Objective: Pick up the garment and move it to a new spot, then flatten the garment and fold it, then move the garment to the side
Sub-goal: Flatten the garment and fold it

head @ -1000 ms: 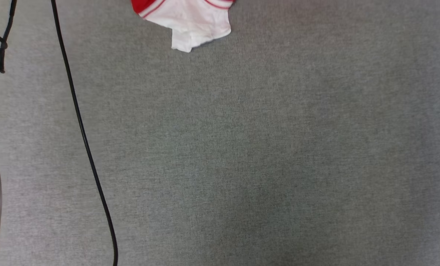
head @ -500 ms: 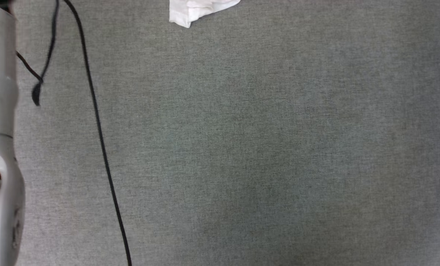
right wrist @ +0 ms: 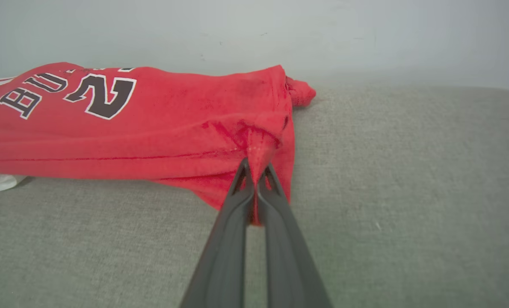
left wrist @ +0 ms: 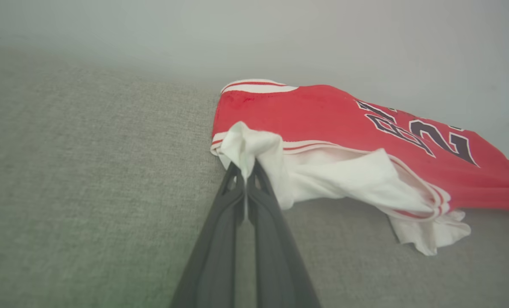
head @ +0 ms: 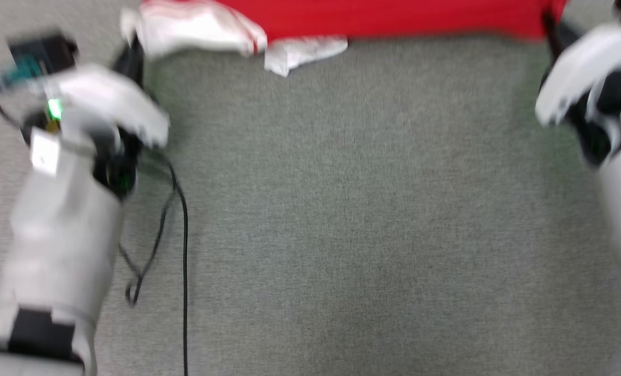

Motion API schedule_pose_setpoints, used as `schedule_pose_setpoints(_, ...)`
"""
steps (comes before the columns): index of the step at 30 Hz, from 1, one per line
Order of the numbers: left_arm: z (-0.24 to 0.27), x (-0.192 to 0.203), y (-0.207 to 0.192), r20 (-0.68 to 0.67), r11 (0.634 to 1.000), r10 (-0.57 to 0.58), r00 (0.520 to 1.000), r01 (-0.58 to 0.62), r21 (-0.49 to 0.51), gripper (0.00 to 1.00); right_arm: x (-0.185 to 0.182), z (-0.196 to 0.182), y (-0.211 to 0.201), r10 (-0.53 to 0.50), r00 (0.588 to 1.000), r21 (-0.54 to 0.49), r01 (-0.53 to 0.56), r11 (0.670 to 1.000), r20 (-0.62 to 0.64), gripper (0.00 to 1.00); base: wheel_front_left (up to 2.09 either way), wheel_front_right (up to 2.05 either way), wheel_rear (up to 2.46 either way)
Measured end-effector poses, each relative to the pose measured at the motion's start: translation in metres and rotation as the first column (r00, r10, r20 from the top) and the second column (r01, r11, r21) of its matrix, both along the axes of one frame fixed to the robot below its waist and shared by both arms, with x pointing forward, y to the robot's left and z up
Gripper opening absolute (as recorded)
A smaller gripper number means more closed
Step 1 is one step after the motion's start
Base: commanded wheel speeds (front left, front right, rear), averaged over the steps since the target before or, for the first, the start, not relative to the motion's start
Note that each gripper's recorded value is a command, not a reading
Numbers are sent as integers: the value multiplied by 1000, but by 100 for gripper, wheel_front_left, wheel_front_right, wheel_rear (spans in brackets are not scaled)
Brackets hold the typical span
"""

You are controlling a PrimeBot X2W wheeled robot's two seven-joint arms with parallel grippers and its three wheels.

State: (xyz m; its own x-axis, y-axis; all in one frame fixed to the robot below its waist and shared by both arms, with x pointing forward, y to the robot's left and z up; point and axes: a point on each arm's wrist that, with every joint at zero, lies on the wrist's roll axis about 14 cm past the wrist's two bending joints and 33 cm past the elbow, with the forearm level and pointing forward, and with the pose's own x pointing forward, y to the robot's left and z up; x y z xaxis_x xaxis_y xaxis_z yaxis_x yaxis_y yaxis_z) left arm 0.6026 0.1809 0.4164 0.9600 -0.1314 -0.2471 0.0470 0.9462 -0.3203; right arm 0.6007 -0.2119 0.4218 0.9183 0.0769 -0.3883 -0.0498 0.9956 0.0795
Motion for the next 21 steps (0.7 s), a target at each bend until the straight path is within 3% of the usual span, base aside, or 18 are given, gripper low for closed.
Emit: schedule_pose_setpoints(21, -23, -207, 25, -148, 997, 59, 987, -66, -47, 0, -181, -15, -7, -14, 998, 125, 22, 992, -65, 0, 0, 0, 0)
